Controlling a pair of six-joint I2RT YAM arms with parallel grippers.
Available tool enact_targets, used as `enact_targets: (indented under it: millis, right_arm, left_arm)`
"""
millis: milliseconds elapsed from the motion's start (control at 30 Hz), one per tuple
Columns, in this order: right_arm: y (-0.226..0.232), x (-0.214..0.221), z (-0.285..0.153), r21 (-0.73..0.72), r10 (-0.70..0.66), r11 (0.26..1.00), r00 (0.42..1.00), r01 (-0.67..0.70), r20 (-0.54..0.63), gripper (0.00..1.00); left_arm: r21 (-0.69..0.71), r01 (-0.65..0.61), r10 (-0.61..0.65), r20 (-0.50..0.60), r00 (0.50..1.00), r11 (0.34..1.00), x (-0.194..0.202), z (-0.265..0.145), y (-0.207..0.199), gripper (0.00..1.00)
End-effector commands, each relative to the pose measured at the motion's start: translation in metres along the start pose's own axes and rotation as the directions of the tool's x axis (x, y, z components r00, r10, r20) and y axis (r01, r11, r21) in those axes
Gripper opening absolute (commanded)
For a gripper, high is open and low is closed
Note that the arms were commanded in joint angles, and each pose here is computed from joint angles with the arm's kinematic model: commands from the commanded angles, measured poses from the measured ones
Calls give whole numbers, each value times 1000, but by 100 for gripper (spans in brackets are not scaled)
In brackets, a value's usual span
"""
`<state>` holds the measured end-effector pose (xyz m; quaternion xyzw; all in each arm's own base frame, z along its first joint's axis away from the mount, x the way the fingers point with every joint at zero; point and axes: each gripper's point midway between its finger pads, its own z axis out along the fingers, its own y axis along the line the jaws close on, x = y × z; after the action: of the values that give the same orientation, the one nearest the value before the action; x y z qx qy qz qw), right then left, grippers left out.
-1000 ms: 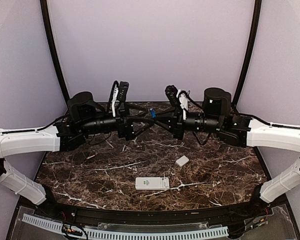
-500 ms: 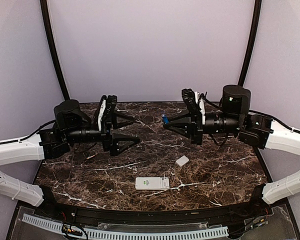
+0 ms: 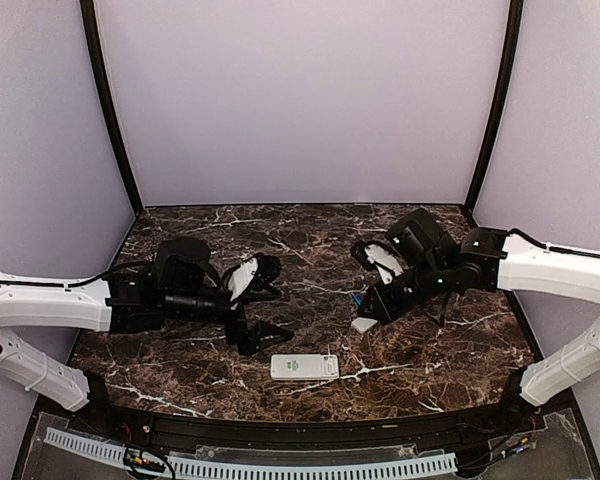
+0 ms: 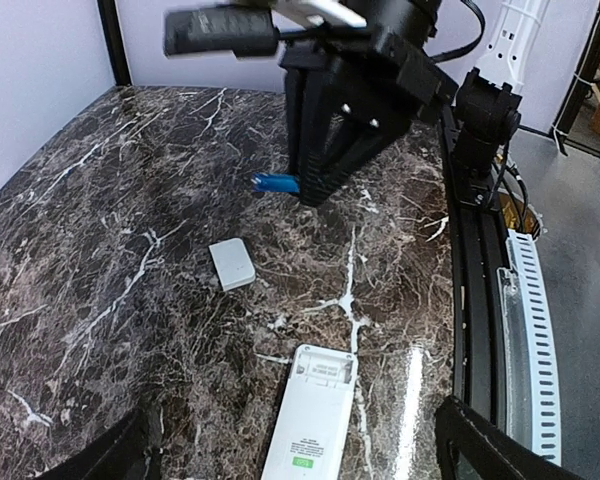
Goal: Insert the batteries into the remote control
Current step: Place the battery at the center of the board.
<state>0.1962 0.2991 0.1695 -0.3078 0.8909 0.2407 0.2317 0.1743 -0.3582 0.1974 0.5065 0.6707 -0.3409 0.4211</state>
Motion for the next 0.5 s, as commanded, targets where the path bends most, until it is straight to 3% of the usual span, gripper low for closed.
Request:
enact_targets:
  millis: [0, 167, 467]
  right_arm:
    - [-35, 81, 23, 189, 267, 957, 928, -222, -260, 0]
    - [-44, 139, 44, 250, 353, 931, 833, -267, -425, 0]
    - [-60, 173, 59, 362, 417, 898, 747, -251, -518, 0]
  left_arm:
    - [-61, 10, -11, -12, 1000, 998, 9, 0, 10, 94]
    - [-121, 18, -22, -29, 999, 992, 14, 1, 21, 94]
    - [-141, 1, -10, -63, 998, 990, 24, 1, 24, 94]
